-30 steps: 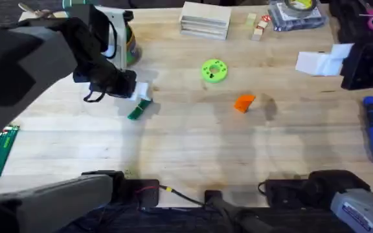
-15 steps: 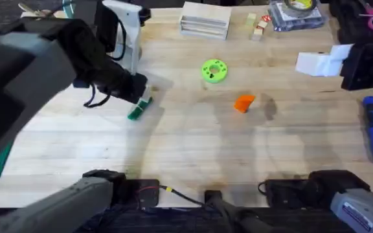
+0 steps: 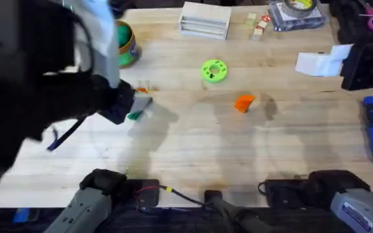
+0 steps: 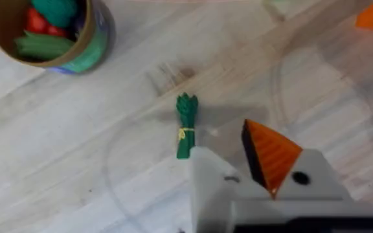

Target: Pick up the gripper from the table and insert it into the empty holder that is missing its gripper. Then pick up a screw, insert it into the mounting hole, and use the screwdriver to tighten it. Finally, clean up the table by picking up the vegetable and placing it into the bucket.

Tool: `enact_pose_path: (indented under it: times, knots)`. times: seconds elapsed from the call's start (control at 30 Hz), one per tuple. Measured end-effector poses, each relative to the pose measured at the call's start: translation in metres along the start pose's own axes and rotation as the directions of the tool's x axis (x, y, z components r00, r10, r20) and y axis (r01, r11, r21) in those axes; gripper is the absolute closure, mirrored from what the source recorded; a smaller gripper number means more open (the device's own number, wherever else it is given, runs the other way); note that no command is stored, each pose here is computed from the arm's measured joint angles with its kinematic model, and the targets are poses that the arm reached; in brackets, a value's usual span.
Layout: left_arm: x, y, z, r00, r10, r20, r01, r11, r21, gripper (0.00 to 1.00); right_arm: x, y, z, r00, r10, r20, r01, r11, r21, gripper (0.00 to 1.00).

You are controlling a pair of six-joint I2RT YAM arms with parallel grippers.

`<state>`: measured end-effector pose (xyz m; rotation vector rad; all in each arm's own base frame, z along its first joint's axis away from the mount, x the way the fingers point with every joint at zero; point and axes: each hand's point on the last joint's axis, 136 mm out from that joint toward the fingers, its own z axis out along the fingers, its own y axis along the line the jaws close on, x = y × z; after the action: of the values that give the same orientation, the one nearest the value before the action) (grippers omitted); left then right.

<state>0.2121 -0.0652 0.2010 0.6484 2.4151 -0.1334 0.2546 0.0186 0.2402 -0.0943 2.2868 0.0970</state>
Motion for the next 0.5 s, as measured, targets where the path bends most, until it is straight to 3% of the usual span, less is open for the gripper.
enact_pose_path:
  times: [0.03,0.07,0.23,0.33,0.5]
  knots:
    - [-0.005,0.001,-0.006,0.999,0.001,0.041,0.000,1.000,-0.012,0.950,0.000,0.000,0.000,1.000,0.000,0.000,0.000,1.000,0.000,0.010]
    - [-0.010,0.001,-0.013,0.996,0.004,0.086,-0.002,1.000,-0.026,0.875,0.000,0.000,0.000,1.000,0.000,0.000,0.000,1.000,0.000,0.010]
    - [-0.037,0.004,-0.051,0.950,0.011,0.313,0.017,0.996,-0.084,0.076,0.001,0.000,0.000,1.000,0.001,-0.006,-0.001,1.000,0.000,0.010]
    - [-0.048,0.004,-0.068,0.917,0.021,0.398,0.022,0.994,-0.105,0.010,0.001,0.000,0.000,1.000,0.001,-0.006,-0.001,1.000,0.000,0.010]
    - [-0.049,0.004,-0.073,0.908,0.024,0.418,0.025,0.994,-0.109,0.009,0.001,0.000,0.000,1.000,0.001,-0.006,-0.001,1.000,0.000,0.010]
